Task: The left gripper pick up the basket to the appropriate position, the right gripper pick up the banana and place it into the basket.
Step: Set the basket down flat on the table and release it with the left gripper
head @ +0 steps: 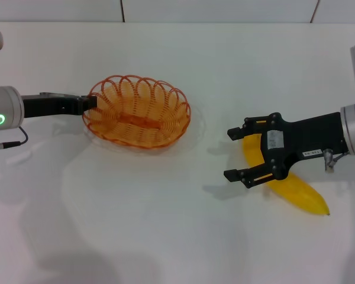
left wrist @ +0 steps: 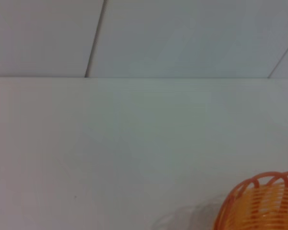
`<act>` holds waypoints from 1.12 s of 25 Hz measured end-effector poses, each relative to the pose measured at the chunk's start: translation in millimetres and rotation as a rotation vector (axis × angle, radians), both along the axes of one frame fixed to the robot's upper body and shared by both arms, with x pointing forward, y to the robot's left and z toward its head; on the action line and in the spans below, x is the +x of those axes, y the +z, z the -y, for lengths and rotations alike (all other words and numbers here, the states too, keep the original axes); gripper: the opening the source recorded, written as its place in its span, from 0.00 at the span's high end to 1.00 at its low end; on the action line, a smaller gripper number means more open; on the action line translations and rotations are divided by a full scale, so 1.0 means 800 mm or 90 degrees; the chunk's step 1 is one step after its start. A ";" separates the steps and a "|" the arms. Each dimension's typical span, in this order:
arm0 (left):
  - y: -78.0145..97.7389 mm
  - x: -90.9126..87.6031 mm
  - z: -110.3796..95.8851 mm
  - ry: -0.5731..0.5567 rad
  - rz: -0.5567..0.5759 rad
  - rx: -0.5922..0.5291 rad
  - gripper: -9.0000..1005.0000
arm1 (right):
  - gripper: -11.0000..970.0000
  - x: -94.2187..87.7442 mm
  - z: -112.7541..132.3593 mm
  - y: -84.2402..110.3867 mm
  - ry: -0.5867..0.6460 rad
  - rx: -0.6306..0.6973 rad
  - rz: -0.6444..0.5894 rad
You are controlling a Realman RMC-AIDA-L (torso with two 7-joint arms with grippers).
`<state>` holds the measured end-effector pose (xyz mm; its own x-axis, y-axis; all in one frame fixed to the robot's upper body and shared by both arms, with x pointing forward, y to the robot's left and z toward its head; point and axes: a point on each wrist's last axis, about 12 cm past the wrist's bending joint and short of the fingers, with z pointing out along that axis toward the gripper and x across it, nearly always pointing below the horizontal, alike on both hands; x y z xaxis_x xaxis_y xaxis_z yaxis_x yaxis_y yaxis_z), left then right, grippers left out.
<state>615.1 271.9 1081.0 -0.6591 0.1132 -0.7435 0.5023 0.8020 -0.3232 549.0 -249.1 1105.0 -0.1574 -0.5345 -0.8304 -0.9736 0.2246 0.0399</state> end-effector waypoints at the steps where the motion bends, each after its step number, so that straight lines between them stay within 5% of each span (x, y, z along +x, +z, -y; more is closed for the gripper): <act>1: 0.000 0.000 0.000 0.001 0.000 0.000 0.94 | 0.08 0.000 0.000 0.000 0.000 0.000 0.000; 15: -0.001 -0.001 0.001 0.001 -0.003 -0.002 0.89 | 0.08 0.000 0.000 0.001 0.001 0.000 0.001; 28: -0.002 -0.002 0.000 -0.013 0.010 0.012 0.71 | 0.08 0.000 0.000 0.000 0.000 0.000 -0.001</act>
